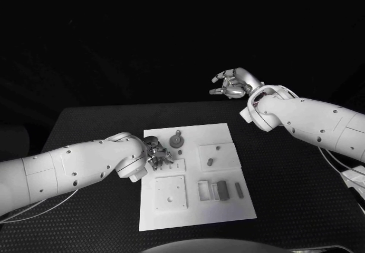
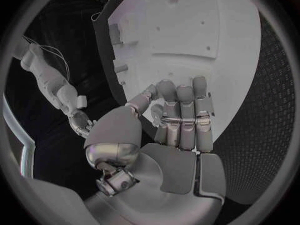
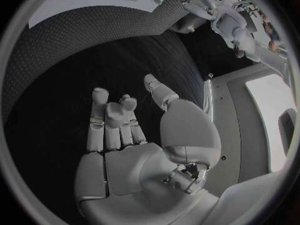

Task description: Assemble the parts on the task board

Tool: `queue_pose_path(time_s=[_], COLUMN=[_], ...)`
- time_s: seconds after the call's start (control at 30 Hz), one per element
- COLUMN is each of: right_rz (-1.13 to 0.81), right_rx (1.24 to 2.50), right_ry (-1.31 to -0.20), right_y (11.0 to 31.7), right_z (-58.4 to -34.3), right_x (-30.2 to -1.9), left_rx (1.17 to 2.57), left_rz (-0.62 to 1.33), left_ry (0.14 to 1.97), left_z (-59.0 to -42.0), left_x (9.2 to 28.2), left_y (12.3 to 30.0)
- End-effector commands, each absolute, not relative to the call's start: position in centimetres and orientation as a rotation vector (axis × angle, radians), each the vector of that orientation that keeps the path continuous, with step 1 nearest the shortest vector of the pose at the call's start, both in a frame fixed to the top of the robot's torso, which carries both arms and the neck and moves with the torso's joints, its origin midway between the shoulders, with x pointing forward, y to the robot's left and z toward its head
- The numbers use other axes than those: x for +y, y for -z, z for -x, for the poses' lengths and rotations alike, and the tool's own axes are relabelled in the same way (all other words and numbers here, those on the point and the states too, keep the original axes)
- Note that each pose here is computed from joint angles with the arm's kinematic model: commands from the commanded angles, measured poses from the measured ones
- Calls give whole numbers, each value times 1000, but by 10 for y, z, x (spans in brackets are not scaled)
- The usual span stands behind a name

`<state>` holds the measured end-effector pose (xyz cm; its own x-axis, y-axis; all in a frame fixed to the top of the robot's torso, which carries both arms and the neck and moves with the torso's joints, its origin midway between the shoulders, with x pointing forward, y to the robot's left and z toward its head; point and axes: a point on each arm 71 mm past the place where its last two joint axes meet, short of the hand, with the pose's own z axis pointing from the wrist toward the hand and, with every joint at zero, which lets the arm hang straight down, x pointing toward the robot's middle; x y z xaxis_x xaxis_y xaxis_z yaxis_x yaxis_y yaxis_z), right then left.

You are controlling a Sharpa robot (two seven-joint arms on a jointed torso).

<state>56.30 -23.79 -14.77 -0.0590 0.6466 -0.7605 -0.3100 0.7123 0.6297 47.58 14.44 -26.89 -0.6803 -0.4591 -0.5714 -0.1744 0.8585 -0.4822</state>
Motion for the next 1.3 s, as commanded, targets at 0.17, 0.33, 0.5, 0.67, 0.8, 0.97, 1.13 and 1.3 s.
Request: queue_pose_path(time_s=[0.17, 0.33, 0.5, 0.67, 0.8, 0.97, 1.13, 1.3], right_rz=[-287, -286, -285, -285, -285, -283, -283, -282], right_rx=[1443, 1445, 1446, 1447, 1448, 1448, 1448, 1449], right_ry=[-816, -816, -817, -818, -818, -820, -821, -822], right_y=[148, 148, 148, 148, 148, 148, 148, 148], right_z=[-563, -563, -563, -563, -563, -563, -563, -563], right_x=[-236, -237, -236, -236, -236, -236, -235, -235], left_rx=[2364, 2368, 2362, 2354, 2357, 2348, 2349, 2355], left_rz=[376, 375, 366, 371, 372, 374, 368, 361], left_ry=[473, 470, 464, 460, 459, 451, 451, 454], left_z=[-472, -472, -472, -473, -473, -474, -474, -473], left_x=[143, 144, 145, 145, 145, 146, 145, 144], left_y=[271, 272, 272, 273, 275, 277, 277, 278])
